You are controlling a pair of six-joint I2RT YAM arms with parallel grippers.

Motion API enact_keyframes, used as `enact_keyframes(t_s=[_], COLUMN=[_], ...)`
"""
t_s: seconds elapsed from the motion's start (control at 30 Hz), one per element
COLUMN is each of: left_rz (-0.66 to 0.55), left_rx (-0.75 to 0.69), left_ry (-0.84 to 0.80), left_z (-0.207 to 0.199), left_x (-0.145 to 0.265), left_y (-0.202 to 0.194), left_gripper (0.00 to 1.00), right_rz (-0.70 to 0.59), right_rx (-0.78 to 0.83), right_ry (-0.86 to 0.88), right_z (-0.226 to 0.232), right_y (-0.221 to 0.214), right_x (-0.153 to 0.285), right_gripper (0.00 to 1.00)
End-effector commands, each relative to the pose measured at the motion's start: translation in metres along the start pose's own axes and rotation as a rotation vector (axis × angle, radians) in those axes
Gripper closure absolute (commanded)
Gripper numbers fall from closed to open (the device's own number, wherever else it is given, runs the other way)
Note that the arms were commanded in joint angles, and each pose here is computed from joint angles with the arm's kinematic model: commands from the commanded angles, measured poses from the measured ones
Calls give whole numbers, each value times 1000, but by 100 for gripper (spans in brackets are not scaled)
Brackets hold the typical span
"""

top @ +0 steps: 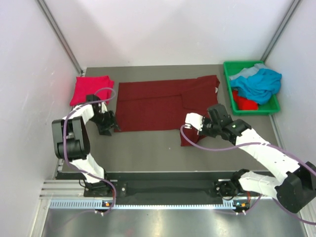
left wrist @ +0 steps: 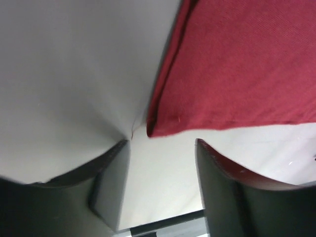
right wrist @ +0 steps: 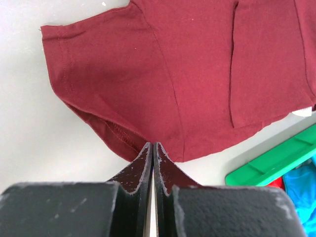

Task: Fold and stack the t-shirts
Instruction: Fold the tshirt

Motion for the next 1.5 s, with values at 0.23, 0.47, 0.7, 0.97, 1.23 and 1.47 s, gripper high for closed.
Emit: enact_keyframes(t_s=[0.23, 0.47, 0.7, 0.97, 1.23, 1.47], left_rz=[-4, 2, -35, -99, -94, -141], left_rx=[8, -2, -22, -91, -97, -128], left_ry=[-88, -139, -195, -213, -214, -217], left_z=[-20, -29, -44, -60, -66, -79], left_x=[-10, 1, 29, 58, 47, 45], left_y=[31, 31, 35, 58, 81, 120], left_gripper=[77, 100, 100, 100, 100, 100], right_rz=[-17, 0, -12, 1, 3, 3], right_rx=[-59, -123, -173, -196, -210, -229], right_ry=[-105, -170, -274, -340, -413, -452], right_z=[-34, -51, -87, -114, -149, -200], right_y=[4, -4, -2, -5, -3, 2], right_x=[6, 12, 28, 29, 26, 9], right_gripper=[100, 100, 100, 100, 100, 100])
Point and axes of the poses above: each gripper's point midway between its finger pads, its own x axis back along the fingers, its own z axis along the line the jaws close on, y = z × x, the point moved 4 cm from there along x, back along the fingers, and after that the axes turned 10 degrees about x, right-handed, at the moved point
